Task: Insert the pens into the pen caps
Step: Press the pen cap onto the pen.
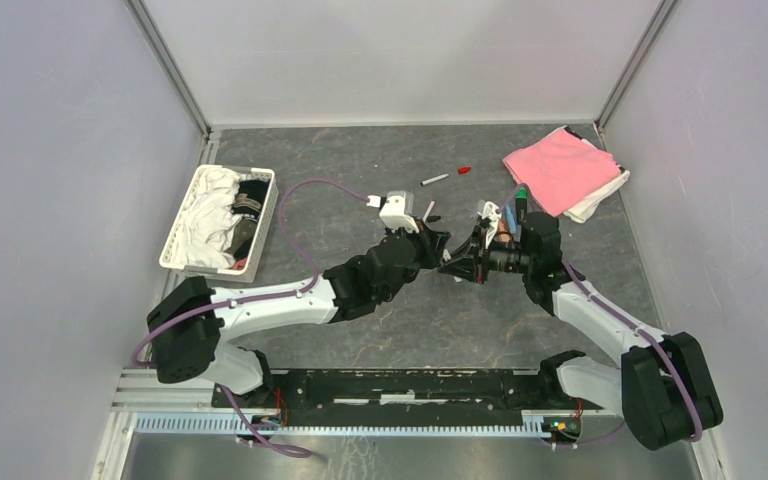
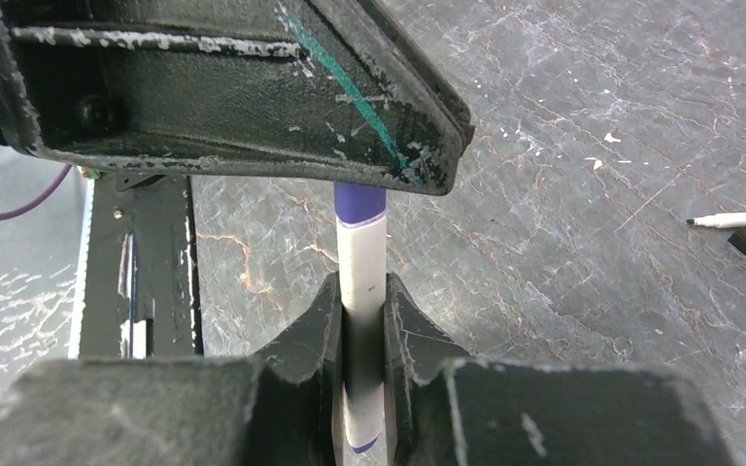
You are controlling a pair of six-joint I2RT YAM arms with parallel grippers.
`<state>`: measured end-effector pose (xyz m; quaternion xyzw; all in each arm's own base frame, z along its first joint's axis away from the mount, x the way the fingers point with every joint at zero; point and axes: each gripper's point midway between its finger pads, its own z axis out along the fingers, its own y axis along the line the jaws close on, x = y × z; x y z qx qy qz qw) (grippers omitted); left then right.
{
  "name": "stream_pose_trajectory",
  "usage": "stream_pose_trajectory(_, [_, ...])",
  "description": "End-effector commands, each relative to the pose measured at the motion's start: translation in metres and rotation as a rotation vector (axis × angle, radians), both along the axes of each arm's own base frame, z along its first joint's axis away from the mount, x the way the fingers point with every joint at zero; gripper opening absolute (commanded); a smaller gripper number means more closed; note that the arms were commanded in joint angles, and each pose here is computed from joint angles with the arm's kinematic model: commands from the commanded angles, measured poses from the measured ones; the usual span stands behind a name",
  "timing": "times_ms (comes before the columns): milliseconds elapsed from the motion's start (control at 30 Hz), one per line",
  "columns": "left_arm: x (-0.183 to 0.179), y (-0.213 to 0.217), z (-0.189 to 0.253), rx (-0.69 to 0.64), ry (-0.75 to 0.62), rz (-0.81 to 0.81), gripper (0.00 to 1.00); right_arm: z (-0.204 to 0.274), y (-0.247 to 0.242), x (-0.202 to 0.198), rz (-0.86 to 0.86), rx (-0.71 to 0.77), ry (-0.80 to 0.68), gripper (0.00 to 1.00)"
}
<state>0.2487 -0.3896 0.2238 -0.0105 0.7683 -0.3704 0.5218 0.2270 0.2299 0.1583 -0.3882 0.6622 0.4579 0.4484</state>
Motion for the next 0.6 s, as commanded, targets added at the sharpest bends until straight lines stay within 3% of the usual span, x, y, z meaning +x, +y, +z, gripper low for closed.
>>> stream_pose_trajectory(0, [-0.059, -0.038, -0.036, -0.001, 0.131, -0.216, 0.02, 0.070, 0.010, 0.030, -0.045, 0.128, -0.235, 0.00])
stream_pose_trajectory(133, [-0.071, -0.035, -0.049, 0.006, 0.110, -0.266, 0.02, 0.108, 0.016, 0.022, 0.014, 0.271, -0.263, 0.00])
stream_pose_trajectory(267, [-0.097, -0.044, -0.055, -0.041, 0.086, -0.434, 0.02, 0.147, 0.017, -0.002, 0.134, 0.444, -0.274, 0.00])
stream_pose_trajectory(367, [-0.109, -0.043, -0.076, 0.051, 0.143, -0.494, 0.02, 0.135, 0.013, 0.035, -0.015, 0.304, -0.346, 0.00])
stream_pose_trajectory(567, [-0.125, -0.026, -0.120, 0.257, 0.258, -0.554, 0.02, 0.129, 0.003, 0.072, -0.139, 0.144, -0.391, 0.00])
